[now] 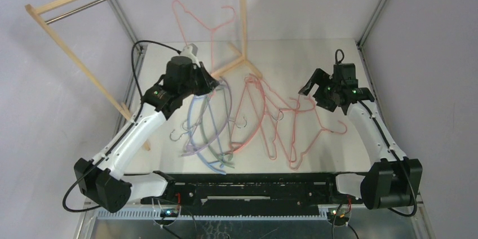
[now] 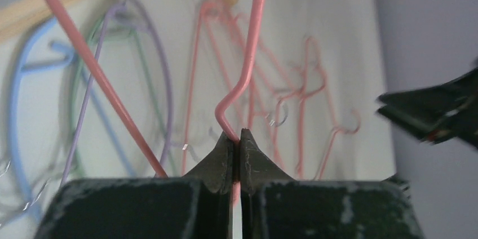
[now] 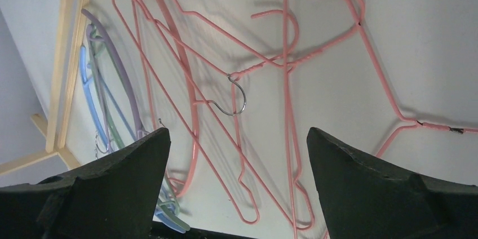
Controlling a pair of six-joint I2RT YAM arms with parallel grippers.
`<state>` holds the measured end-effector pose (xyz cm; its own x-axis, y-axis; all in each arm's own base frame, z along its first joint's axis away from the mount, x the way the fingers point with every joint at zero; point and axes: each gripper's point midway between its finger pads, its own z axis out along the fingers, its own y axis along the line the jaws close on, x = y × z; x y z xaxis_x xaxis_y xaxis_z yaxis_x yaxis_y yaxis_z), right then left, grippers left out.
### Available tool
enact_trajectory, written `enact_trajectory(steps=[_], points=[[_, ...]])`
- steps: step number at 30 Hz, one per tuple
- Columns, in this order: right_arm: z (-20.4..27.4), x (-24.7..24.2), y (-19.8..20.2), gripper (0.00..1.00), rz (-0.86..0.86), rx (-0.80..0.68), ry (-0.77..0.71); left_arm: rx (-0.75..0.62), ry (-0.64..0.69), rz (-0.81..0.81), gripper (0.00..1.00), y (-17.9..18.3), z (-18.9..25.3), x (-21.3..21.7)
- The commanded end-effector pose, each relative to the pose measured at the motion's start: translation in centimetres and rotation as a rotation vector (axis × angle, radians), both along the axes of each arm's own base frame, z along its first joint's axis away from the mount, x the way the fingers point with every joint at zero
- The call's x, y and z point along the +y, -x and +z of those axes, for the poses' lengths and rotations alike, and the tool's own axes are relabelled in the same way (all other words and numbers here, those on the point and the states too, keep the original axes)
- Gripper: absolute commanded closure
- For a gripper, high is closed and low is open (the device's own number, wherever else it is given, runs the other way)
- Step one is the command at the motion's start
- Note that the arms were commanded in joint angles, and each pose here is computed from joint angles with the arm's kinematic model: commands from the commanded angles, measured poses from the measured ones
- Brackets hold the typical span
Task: Organize the hangers
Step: Place the hanger at the clothesline.
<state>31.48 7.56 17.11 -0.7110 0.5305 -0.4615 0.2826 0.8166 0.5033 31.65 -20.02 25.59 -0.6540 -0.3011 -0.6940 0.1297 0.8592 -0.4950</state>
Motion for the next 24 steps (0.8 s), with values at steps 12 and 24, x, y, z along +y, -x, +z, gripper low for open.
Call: enact_trajectory(steps=[12,24], points=[[-0.3,-0.5,-0.7,0.01,0.003,0.003,0.017,-0.498,0.460,-0.051,1.00,-6.4,18.5,-2.3],[-1.1,-0.9,-0.8,0.02,0.000,0.033,0.013,-0.397,0.421,-0.007,1.00,-8.9,14.4,-2.1]])
